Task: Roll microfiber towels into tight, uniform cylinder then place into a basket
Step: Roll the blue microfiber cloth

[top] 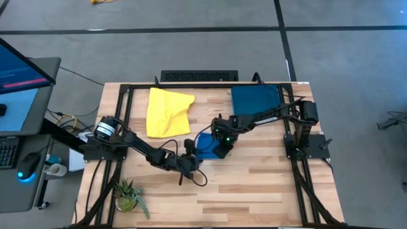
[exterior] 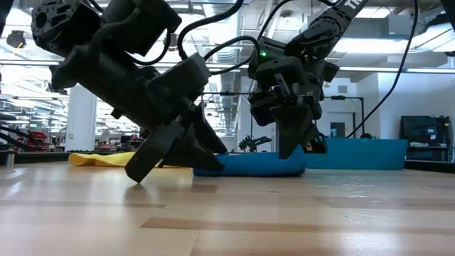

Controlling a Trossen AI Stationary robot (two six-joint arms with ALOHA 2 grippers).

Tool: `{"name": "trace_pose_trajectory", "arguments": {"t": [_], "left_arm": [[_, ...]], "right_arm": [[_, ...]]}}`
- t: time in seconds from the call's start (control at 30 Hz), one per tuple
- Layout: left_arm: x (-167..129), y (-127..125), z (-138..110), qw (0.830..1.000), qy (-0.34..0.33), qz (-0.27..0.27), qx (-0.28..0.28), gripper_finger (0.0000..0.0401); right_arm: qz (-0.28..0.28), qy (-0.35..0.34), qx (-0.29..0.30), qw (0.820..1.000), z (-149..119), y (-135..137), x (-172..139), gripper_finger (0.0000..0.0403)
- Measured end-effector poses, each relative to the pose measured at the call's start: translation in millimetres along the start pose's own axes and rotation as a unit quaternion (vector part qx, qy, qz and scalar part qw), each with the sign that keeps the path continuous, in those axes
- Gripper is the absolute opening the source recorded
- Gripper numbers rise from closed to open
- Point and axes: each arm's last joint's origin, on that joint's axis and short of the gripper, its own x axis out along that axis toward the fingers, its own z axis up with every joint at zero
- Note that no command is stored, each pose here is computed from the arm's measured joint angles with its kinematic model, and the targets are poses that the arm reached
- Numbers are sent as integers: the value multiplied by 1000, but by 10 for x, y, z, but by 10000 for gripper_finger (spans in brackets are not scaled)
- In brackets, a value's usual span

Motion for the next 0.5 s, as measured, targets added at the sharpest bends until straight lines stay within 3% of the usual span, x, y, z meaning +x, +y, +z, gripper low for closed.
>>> {"name": "trace_pose_trajectory", "arguments": {"t": [0.3, 0.5], "left_arm": [[127, 154, -105, 998, 17, -61, -23, 133], [129, 157, -105, 996, 15, -74, -40, 71]], "right_arm": [[-1, -1, -1, 1000, 1, 1, -1, 16], [-1, -1, -1, 1000, 1, 2, -3, 11]]}}
